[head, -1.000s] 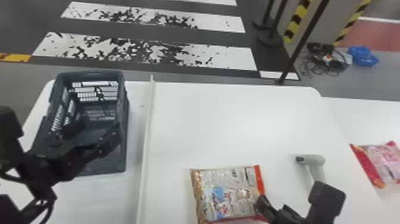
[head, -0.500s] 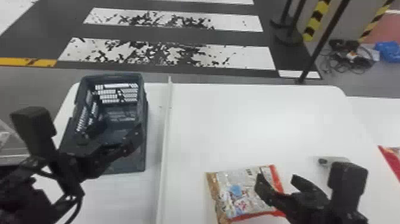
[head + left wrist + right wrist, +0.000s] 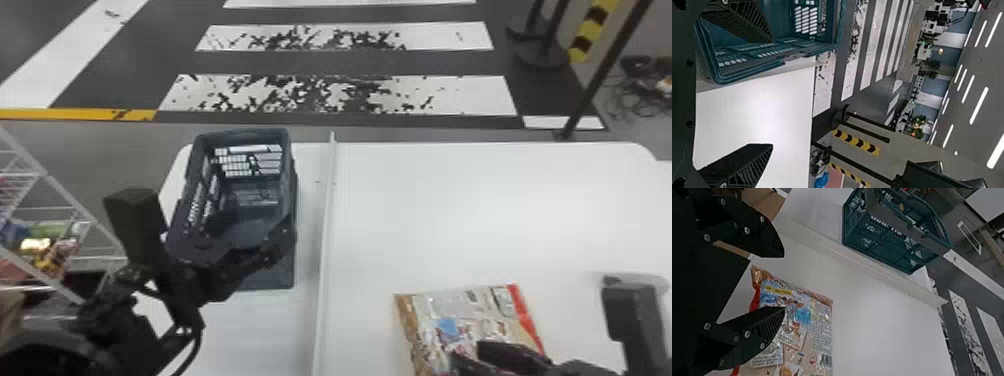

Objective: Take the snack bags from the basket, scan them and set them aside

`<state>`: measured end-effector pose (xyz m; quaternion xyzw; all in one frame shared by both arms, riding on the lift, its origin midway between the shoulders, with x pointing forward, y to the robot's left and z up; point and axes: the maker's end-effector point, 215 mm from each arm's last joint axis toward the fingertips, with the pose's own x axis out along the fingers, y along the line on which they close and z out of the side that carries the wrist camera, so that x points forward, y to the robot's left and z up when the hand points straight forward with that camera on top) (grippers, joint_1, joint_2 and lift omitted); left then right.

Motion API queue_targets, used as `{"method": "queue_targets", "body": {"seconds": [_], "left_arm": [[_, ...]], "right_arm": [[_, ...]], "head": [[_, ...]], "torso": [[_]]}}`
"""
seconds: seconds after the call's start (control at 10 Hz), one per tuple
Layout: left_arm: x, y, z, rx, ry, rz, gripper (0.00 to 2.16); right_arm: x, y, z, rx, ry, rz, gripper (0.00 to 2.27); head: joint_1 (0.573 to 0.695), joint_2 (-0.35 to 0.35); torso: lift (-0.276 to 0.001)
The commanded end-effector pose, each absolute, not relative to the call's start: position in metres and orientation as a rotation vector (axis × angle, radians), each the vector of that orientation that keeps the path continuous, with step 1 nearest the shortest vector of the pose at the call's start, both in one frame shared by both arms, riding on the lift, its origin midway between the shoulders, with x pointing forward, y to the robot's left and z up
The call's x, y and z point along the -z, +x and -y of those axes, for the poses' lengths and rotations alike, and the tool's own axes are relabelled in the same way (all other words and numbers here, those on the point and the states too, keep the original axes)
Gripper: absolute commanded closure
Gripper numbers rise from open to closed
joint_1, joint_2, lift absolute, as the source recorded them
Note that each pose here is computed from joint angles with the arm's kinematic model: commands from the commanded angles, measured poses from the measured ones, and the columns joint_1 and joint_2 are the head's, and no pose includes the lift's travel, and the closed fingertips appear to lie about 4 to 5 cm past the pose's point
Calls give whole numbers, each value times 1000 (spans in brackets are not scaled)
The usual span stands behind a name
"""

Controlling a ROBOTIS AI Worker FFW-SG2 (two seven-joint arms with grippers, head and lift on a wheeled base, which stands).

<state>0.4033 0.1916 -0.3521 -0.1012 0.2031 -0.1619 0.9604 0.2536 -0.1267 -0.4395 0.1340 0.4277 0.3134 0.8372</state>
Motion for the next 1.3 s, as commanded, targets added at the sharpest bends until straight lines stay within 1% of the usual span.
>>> {"method": "queue_targets", "body": {"seconds": [0.0, 0.1, 0.2, 0.4, 0.6, 0.9, 1.1, 1.2], "left_arm": [[354, 401, -189, 330, -207, -416, 36], [352, 399, -189, 332, -202, -415, 36], [345, 398, -189, 332, -196, -403, 36], [349, 392, -193, 326, -194, -415, 36], [347, 392, -195, 324, -192, -411, 36], [346, 393, -195, 326, -191, -408, 36], [347, 389, -196, 325, -190, -413, 36], [348, 387, -196, 325, -191, -417, 36]], "right_arm": [[436, 257, 119, -713, 233, -867, 2250], [442, 251, 111, -766, 202, -876, 2253], [455, 247, 103, -791, 178, -898, 2253], [480, 228, 91, -850, 136, -953, 2250], [498, 216, 91, -874, 78, -1004, 2250], [531, 215, 81, -882, 8, -1068, 2250], [545, 230, 75, -846, -45, -1085, 2253], [545, 238, 67, -831, -52, -1083, 2250]], "head": [[695, 110], [695, 124], [695, 134], [695, 157], [695, 195], [695, 204], [695, 218], [695, 220]], "torso": [[-75], [-75], [-75], [-75], [-75], [-75], [-75], [-75]]}}
